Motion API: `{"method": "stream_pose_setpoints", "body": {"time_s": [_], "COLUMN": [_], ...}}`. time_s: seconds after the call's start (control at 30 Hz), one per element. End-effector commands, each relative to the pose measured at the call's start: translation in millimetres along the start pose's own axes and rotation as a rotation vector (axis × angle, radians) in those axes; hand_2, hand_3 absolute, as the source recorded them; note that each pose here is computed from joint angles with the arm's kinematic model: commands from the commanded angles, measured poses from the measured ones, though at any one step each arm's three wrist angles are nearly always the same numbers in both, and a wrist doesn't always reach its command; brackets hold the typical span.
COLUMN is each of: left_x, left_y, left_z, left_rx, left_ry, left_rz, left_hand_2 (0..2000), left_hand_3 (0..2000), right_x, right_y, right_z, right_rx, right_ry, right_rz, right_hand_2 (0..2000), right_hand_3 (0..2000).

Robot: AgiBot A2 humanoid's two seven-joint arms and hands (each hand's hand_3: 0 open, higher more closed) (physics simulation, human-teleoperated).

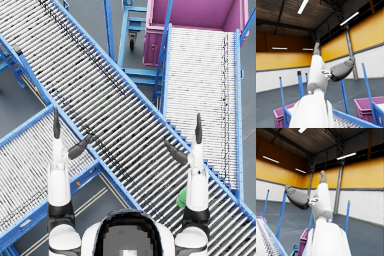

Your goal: Pick up the oil and place it on the left assembly line, put the cola on the right, and keep Sprite still

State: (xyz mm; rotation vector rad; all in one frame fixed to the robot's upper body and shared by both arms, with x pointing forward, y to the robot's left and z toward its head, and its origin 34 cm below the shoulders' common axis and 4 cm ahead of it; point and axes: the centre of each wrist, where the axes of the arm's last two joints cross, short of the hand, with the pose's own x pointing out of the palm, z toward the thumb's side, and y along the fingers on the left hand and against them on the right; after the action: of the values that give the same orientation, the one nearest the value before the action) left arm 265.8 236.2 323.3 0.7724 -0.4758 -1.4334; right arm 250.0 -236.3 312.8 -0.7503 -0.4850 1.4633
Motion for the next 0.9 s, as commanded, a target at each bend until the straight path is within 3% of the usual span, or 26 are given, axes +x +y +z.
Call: {"method": "stream_pose_setpoints", "body": {"time_s": [0.03, 0.37, 0.9], "left_x": [-17.7, -31.0, -21.5], "left_y": [10.6, 11.4, 3.0], "left_z": [13.5, 13.0, 11.1], "left_rx": [0.062, 0.061, 0.047], "left_ry": [0.027, 0.051, 0.035], "left_rz": [0.065, 0.119, 0.095], "left_hand_2": [0, 0, 0], "left_hand_3": [0, 0, 0], "right_x": [-16.3, -29.2, -37.5], "right_y": [-8.9, -9.3, -7.8], "right_z": [10.0, 7.0, 5.1], "right_rx": [-0.049, -0.038, -0.030], "right_ry": [0.031, 0.057, 0.062], "right_rz": [-0.058, -0.112, -0.149], "right_hand_2": [0, 0, 0], "right_hand_3": [0, 0, 0]}}
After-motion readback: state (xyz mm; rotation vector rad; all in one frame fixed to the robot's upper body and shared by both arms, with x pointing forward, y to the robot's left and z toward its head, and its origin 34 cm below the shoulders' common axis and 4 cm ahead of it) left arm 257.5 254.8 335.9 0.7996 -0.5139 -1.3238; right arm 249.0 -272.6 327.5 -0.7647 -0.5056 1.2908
